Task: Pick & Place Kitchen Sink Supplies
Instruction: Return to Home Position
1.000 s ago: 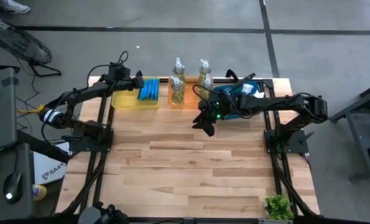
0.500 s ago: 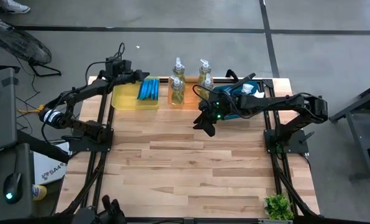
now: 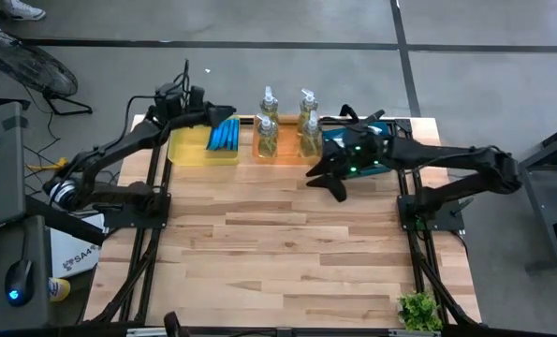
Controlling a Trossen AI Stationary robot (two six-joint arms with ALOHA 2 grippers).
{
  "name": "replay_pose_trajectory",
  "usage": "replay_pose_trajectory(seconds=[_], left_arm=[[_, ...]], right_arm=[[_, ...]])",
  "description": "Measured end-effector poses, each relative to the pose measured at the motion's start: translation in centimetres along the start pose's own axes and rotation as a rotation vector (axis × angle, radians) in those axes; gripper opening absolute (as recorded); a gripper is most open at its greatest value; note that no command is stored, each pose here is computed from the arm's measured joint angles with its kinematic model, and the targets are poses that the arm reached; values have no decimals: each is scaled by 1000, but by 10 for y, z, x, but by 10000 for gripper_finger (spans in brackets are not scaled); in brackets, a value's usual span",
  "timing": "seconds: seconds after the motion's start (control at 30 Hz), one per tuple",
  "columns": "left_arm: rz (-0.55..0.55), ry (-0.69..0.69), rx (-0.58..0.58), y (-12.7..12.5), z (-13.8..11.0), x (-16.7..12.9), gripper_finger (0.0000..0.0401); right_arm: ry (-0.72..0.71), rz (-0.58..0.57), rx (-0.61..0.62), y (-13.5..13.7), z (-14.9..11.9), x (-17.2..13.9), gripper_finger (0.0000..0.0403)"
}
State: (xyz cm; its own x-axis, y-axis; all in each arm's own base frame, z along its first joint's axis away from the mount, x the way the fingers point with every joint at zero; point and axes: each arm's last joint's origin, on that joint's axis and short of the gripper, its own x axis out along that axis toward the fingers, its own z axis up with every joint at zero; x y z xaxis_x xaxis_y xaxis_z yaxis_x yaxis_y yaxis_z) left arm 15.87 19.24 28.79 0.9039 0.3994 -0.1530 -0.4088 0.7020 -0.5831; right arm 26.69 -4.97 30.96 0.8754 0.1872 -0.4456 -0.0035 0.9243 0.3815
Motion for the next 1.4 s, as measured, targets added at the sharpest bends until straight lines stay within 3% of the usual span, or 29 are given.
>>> replay_pose_trajectory(seconds=[0.17,0.4,0.7,0.87,1.0,1.3,1.4], left_arm=[[-101,27,64,-38,-11,-1,148],[-94,88,117,-79,-40,-2,126],[-196,71,177,-111,-98,-1,106],[-305,-8,170,-107,-120,-6,105],[-353,-36,134,-93,-136,-12,105],[-521,-51,80,-71,-160,-43,105],[-531,-80,69,-60,-168,-57,105]], right_arm=[[-13,-19,-36,14,-2,-36,161],[-39,-108,-60,26,-17,-79,161],[-186,30,114,16,-76,-70,161],[-357,79,214,13,-94,-62,161],[-480,53,232,9,-100,-60,161],[-563,-35,249,7,-102,-59,161],[-616,-51,233,11,-99,-60,161]])
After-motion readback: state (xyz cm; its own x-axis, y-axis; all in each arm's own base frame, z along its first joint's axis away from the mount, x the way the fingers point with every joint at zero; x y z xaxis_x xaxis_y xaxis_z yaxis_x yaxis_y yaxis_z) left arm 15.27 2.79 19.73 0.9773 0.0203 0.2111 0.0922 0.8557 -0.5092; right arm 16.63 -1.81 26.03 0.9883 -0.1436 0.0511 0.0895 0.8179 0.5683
